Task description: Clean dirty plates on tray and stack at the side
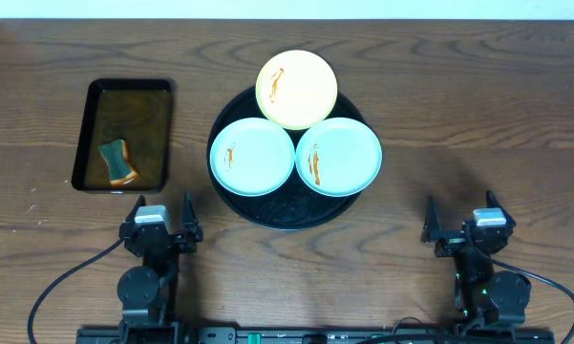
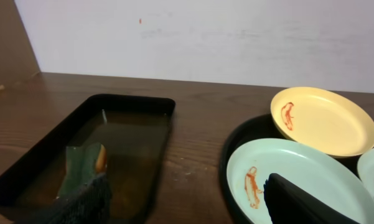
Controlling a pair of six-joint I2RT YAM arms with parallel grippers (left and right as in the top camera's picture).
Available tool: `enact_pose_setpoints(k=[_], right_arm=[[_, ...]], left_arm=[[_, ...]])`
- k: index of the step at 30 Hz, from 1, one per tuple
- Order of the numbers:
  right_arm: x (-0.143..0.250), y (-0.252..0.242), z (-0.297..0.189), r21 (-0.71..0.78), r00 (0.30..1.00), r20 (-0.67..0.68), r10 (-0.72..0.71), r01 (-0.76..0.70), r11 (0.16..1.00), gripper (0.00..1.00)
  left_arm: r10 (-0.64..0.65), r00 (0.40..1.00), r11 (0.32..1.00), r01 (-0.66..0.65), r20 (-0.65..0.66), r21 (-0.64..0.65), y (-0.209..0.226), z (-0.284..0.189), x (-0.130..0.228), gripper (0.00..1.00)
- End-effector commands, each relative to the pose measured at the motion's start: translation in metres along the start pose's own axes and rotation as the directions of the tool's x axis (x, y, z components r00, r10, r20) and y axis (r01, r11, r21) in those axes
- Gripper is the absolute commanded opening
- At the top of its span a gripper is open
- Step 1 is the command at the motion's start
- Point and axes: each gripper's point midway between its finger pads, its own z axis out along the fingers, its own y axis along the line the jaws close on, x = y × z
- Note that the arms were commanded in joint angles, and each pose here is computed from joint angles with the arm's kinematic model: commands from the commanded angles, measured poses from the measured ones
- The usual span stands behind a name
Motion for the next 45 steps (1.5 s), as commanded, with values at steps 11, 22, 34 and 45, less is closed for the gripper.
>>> enact_pose_setpoints(k=[11, 22, 34, 45], right_arm=[[0.001, 0.002, 0.0, -0.006, 1.0, -0.001, -0.009, 0.009, 1.0, 0.99], [0.001, 0.002, 0.0, -0.006, 1.0, -0.001, -0.009, 0.009, 1.0, 0.99], [0.001, 0.002, 0.0, -0.006, 1.0, -0.001, -0.009, 0.009, 1.0, 0.99], [0.001, 0.002, 0.0, -0.006, 1.0, -0.001, -0.009, 0.009, 1.0, 0.99]], left_arm=[[-0.291, 0.957, 0.72, 0.216, 0.005, 0.659, -0.109, -0.045, -0.051, 0.79], [-0.311, 0.782, 0.854, -0.02, 0.54, 0.521, -0.074, -0.086, -0.181, 0.79], [-0.004, 0.982, 0.994, 0.024, -0.187, 0.107, -0.029, -0.006, -0.162, 0.79], [0.025, 0.802, 0.996, 0.029, -0.596, 0.081, -0.032, 0.044, -0.166, 0.79]])
